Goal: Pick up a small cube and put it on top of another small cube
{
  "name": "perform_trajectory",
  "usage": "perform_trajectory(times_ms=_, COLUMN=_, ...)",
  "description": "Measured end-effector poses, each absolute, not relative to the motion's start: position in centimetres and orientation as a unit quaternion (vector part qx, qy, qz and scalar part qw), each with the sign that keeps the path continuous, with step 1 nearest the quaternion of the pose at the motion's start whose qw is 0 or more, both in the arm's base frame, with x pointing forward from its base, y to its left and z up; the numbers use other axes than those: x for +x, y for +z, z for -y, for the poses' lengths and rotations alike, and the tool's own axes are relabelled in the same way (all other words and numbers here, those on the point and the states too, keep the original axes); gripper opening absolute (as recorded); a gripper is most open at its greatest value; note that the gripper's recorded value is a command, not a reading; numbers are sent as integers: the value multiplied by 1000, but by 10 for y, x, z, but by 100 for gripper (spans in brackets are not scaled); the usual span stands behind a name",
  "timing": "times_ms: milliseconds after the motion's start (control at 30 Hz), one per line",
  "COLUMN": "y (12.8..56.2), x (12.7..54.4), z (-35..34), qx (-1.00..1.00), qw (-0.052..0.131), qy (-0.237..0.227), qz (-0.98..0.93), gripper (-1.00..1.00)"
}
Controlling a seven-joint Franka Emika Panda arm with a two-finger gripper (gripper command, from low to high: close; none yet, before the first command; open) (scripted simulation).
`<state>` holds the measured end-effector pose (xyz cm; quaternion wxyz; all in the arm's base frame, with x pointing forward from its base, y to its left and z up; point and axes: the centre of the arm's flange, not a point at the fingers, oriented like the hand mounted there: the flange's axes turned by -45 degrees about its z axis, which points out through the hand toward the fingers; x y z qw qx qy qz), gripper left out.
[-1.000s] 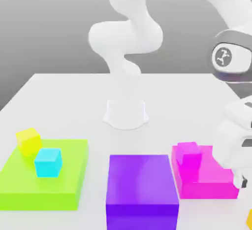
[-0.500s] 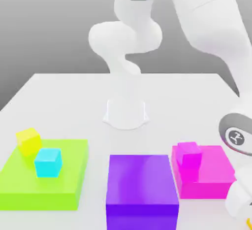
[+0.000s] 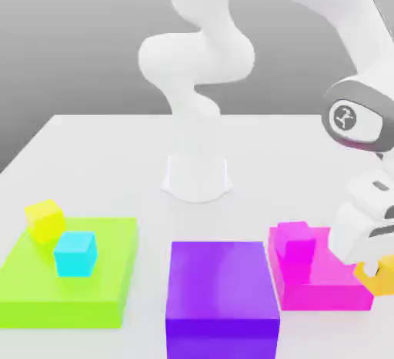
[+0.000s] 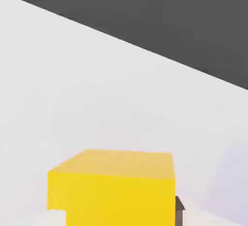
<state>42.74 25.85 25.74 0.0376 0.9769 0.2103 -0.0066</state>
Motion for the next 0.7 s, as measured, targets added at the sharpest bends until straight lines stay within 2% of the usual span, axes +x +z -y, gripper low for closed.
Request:
perform_trajectory(times_ms=200, y=287, x=386, z=-221, qx=964, qw=34, qy=-8, qz=-264, gripper=-100)
perform_trajectory(times_ms=433, y=308, x=335, z=-179, qx=947, qw=4, qy=-2, qz=-321, gripper=-100)
perform_trajectory(times_ms=600, y=260, x=330, z=-174, qx=945, qw=1, qy=0, qz=-328, gripper=-100)
perform_trajectory(times_ms=633, y=250, x=329, z=-173, qx=945, qw=0, qy=0, qz=-328, gripper=100)
perform_trajectory(times_ms=700, y=250, x=329, z=-173, qx=945, qw=0, qy=0, qz=-328, gripper=100)
